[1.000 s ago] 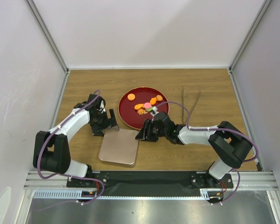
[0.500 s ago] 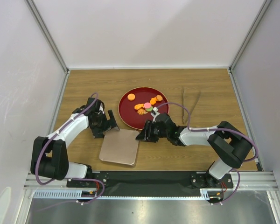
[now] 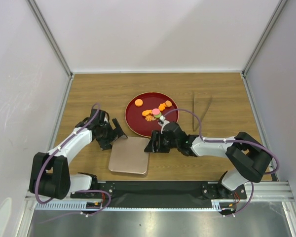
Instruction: Pack the cookies
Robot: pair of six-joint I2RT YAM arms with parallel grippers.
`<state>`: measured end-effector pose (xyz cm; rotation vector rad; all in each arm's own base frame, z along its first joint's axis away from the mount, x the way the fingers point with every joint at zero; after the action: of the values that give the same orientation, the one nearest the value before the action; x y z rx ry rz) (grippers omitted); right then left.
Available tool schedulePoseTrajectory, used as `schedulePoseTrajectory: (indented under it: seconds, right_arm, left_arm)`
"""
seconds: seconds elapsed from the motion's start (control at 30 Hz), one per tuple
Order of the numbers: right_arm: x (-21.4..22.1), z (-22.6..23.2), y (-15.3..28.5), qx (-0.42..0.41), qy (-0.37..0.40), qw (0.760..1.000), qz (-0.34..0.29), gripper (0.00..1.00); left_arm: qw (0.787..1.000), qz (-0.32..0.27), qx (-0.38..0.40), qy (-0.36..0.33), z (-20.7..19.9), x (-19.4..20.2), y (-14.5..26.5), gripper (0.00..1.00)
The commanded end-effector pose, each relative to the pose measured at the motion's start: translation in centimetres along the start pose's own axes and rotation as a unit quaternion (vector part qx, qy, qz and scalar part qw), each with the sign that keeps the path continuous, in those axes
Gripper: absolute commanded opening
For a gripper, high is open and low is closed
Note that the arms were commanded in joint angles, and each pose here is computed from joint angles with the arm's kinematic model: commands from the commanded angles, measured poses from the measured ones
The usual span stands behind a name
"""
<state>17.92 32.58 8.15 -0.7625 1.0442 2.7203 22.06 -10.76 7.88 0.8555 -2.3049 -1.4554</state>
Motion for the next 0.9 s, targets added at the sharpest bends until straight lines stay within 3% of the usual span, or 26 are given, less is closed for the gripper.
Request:
schedulePoseTrajectory:
  seconds: [0.0,0.3,0.87]
  right_arm:
    - [3.2,0.1,0.8,0.019,0.069,0.996,0.062,0.65]
    - [7.5,1.4,2.1,0.015,0.136,0.983,0.125,0.61]
    - [10.2,1.7,2.3,0.039,0.153,0.973,0.167,0.52]
  left_arm:
    - [0.993,-0.005,-0.098,0.061,4.1,1.1,-1.8,0.98]
    - [0.992,-0.007,-0.112,0.064,4.6,1.0,-2.1,0.98]
    - [0.991,-0.001,-0.121,0.06,5.5,1.6,-1.7,0.99]
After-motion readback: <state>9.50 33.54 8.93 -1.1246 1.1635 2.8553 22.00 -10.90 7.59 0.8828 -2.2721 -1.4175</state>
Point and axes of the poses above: each gripper's point midway between its finger pads, its own y axis back along the fingers, its own z axis along the line the jaws close on, x = y × z, the point moved 3 cm from there along y, back along the fingers, and after that the axes turned 9 degrees about y, right-handed, at the moved point
